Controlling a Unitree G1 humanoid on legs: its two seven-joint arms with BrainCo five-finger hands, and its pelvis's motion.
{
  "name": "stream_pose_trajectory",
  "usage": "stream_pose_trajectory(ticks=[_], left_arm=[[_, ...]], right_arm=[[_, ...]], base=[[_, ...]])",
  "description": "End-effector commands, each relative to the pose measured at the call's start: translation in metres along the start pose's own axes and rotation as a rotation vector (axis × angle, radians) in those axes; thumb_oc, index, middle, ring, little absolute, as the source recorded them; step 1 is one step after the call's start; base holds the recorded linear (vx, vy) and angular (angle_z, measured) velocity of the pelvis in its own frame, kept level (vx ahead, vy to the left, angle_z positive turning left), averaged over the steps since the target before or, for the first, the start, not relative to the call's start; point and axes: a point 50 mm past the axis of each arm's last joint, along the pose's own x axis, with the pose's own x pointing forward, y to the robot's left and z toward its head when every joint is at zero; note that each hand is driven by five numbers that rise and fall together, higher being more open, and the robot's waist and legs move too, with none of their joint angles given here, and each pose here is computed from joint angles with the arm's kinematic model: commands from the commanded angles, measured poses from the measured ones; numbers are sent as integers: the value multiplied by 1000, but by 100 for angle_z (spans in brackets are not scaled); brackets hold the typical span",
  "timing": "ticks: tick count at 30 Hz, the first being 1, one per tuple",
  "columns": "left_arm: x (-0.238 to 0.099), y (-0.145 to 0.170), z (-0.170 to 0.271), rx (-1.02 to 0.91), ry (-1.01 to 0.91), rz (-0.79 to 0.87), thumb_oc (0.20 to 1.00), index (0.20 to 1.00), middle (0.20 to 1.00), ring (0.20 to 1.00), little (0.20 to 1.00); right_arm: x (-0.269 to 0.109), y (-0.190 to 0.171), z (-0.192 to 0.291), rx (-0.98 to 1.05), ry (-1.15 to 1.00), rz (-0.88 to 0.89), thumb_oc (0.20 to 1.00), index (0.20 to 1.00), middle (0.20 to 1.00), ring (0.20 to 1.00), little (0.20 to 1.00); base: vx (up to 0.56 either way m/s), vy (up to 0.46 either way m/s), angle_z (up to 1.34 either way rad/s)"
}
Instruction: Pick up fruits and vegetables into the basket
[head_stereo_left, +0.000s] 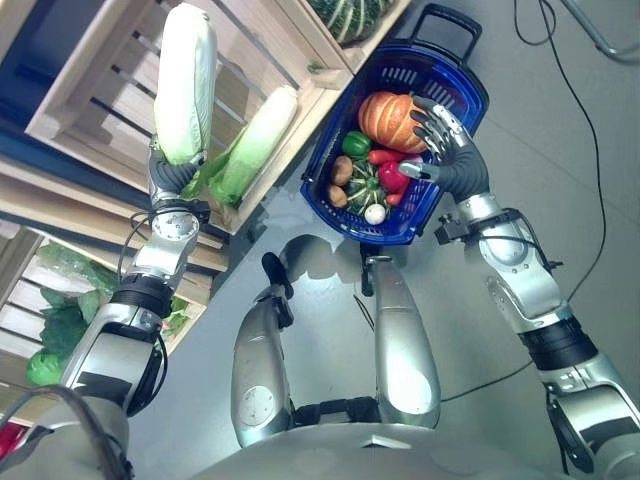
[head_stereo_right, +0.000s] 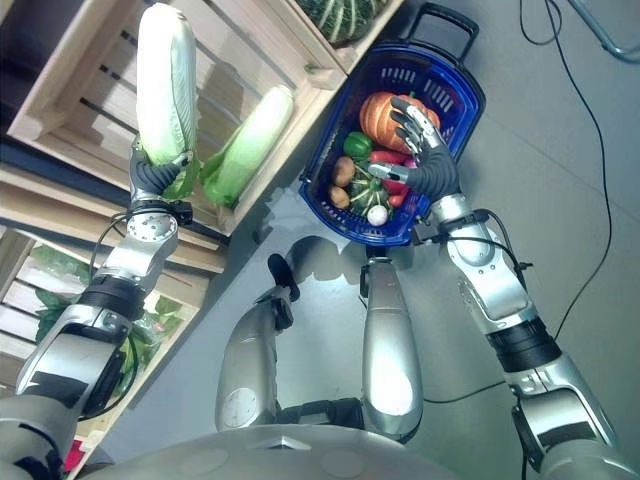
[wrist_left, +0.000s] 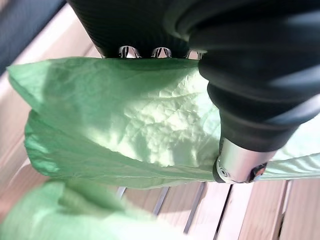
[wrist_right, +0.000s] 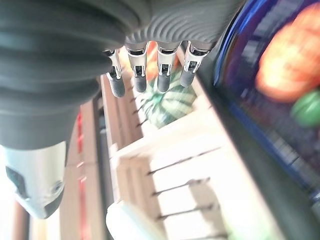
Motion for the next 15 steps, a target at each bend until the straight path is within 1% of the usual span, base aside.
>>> stream_pose_trajectory(ticks=[1, 4, 6, 9, 12, 15], left_arm=[[10, 27, 41, 49, -262, 80, 200, 200, 200, 200, 200], [9, 27, 56, 78, -355, 62, 200, 200, 200, 200, 200], [5, 24, 74, 92, -457, 34, 200, 200, 200, 200, 200], [1, 21, 80, 96, -506, 17, 200, 200, 200, 200, 200], [-7, 9, 94, 126, -593, -30, 200, 200, 200, 200, 200], [-13, 1, 102, 143, -637, -72, 200, 200, 200, 200, 200]], right_arm=[[10, 21, 30, 194, -133, 103, 1000, 1000, 1000, 1000, 1000], [17, 27, 35, 294, -158, 115, 1000, 1000, 1000, 1000, 1000], [27, 36, 41, 396, -173, 100, 1000, 1000, 1000, 1000, 1000], [32, 39, 43, 407, -186, 74, 1000, 1000, 1000, 1000, 1000], [41, 48, 48, 422, -198, 30, 1000, 1000, 1000, 1000, 1000], [46, 52, 50, 456, -186, 6, 1000, 1000, 1000, 1000, 1000]], base=[[-8, -81, 20], [18, -82, 18], [39, -97, 15], [27, -62, 17], [44, -76, 13], [36, -55, 17]])
